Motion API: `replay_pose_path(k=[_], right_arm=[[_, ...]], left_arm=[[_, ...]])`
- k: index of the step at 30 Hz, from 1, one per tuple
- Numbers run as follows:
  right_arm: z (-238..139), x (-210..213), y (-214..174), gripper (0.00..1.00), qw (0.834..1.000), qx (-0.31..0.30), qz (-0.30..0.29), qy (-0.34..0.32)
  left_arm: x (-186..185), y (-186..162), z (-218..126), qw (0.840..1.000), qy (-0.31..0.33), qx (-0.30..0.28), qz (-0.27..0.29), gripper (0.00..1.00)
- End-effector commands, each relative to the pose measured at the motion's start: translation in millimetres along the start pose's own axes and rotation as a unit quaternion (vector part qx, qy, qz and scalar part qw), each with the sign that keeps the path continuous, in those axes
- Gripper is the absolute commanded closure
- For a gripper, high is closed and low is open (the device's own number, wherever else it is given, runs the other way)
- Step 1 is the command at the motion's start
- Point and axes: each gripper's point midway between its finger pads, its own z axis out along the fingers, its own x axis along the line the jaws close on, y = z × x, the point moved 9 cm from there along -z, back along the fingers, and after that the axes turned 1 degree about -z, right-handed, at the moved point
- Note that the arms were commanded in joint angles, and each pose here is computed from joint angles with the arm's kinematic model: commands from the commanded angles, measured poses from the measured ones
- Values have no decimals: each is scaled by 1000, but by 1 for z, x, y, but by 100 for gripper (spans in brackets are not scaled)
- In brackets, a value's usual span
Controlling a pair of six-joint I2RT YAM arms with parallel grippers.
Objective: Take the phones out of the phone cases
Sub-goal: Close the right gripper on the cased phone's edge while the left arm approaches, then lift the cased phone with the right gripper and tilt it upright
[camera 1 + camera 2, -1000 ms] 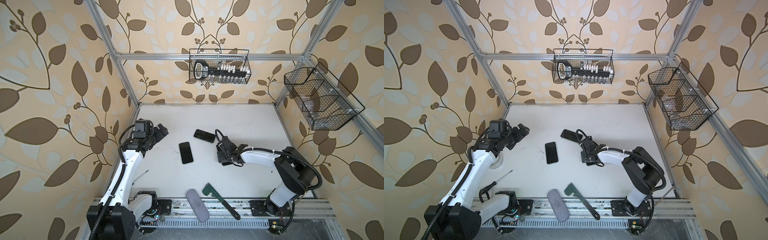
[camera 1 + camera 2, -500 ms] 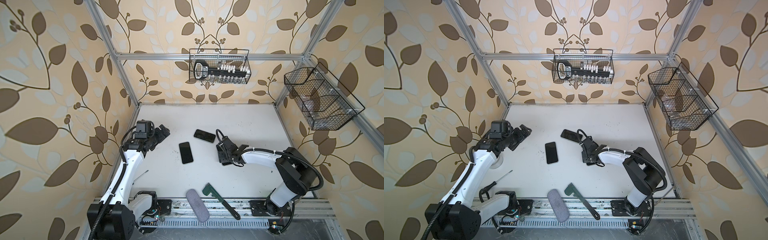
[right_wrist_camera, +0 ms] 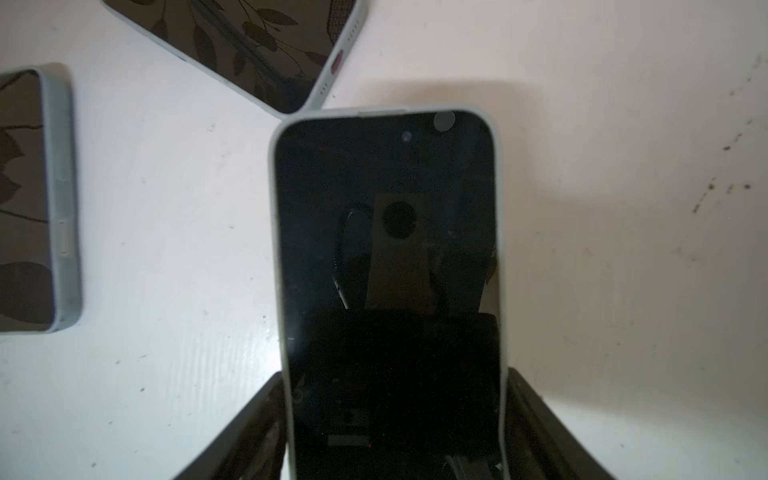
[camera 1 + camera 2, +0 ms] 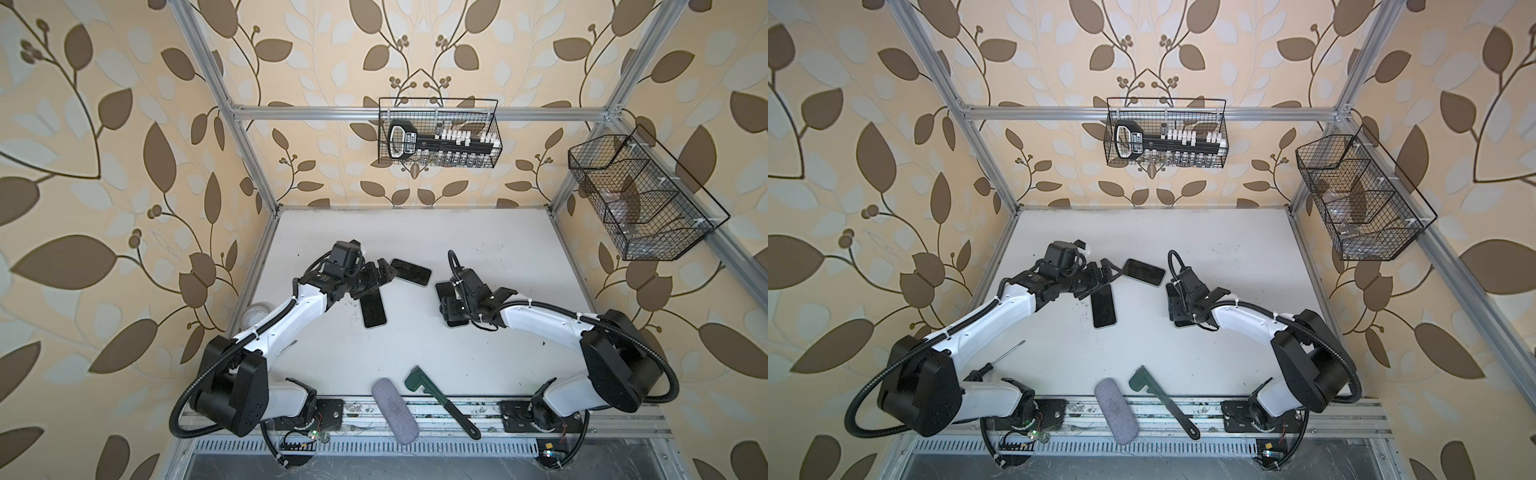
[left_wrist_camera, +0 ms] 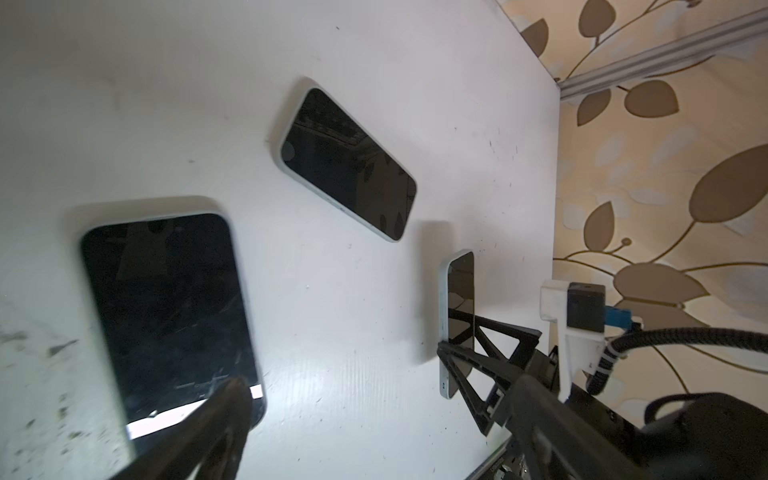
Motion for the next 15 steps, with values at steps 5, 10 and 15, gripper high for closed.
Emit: replay_pose_path(k=[5,10,15], right_arm=[[-30,10,19,35,998,-20,-4,59],[-40,18,29,34,997,-28,-8,74],[-47,23,37,34,994,-35,-8,101]], left_arm=[[-58,0,38,994,-89,20,56,13],[-72,-6,60,991,-114,42,56,16],[-82,-15,75,988,-127,66,58,18]])
